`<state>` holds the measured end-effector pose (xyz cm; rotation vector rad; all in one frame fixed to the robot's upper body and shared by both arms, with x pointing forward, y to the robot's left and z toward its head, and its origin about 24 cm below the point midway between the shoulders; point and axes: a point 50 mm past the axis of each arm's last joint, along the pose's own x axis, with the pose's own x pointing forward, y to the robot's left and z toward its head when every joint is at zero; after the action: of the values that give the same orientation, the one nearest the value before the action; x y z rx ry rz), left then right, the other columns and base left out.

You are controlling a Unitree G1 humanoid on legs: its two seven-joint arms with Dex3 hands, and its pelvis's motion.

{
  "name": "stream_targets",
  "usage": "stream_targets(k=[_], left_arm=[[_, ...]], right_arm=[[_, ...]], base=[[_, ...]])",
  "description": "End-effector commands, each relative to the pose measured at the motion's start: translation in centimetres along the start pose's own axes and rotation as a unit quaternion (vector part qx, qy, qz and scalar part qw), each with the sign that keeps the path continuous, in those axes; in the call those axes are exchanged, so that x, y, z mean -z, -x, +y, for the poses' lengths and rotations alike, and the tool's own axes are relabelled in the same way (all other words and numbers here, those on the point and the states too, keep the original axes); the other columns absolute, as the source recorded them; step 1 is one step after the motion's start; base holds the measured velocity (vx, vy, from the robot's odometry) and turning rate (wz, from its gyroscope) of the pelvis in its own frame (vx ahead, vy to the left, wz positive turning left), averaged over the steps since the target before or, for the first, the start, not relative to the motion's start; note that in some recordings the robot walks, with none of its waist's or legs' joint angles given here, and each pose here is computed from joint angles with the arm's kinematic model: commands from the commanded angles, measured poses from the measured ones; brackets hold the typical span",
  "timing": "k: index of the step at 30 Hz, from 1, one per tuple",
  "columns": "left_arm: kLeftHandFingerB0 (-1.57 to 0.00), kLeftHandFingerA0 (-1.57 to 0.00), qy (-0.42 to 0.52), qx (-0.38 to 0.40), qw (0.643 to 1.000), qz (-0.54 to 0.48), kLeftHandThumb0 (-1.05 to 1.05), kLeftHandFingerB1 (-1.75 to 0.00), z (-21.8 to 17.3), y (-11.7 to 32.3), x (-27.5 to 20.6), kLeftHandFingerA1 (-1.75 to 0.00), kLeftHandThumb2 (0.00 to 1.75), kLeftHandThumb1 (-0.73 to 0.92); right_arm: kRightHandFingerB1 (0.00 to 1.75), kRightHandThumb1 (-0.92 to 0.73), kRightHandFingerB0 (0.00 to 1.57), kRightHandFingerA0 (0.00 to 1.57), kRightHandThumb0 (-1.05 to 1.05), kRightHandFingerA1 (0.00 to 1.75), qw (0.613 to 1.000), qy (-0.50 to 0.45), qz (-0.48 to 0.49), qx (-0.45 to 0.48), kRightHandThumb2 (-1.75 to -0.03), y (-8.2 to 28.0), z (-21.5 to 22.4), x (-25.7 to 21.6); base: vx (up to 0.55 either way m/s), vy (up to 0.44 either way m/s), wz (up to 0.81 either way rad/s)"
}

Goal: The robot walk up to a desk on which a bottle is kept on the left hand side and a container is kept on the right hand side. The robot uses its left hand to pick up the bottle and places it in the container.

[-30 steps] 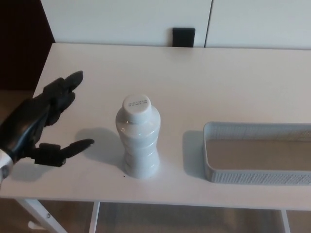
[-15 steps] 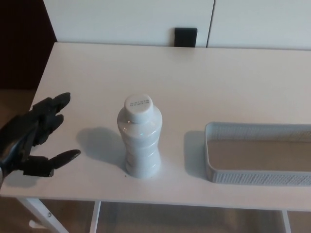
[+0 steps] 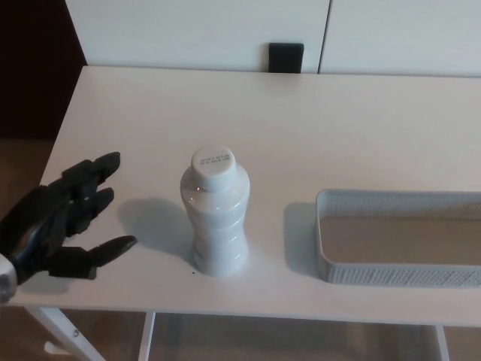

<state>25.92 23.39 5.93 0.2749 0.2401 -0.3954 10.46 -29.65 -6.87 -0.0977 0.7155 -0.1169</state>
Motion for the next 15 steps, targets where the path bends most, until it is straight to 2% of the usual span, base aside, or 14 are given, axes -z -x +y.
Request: stream_targets(k=[1,2,10,15], left_arm=[[0.00,0.00,0.010,0.008,1.000,0.021,-0.52,0.00,-1.0,-0.1,0.5,-0.03,0.66,0.35],[0.00,0.00,0.012,0.010,1.000,0.022,-0.46,0.00,-1.3,-0.1,0.5,-0.02,0.63,0.32],[0.00,0.00,-0.004,0.035,0.999,0.033,-0.40,0.00,-3.1,-0.4,1.1,-0.03,0.60,0.27],[0.00,0.00,0.018,0.048,0.998,0.022,-0.32,-0.05,-4.2,-0.6,1.2,-0.08,0.59,0.24]], right_arm=[[0.51,-0.63,0.56,0.62,-0.31,0.56,1.000,0.008,0.001,0.003,-0.58,0.1,-0.3,0.1],[0.50,-0.64,0.55,0.61,-0.31,0.55,1.000,0.012,0.001,0.003,-0.59,0.1,-0.3,0.0],[0.50,-0.63,0.56,0.61,-0.30,0.55,1.000,0.024,0.002,-0.001,-0.58,-0.2,-0.2,-0.1],[0.51,-0.62,0.54,0.57,-0.31,0.56,1.000,-0.008,-0.004,-0.022,-0.58,0.2,0.1,-0.2]], base=[[0.00,0.000,0.00],[0.00,0.000,0.00],[0.00,0.000,0.00],[0.00,0.000,0.00]])
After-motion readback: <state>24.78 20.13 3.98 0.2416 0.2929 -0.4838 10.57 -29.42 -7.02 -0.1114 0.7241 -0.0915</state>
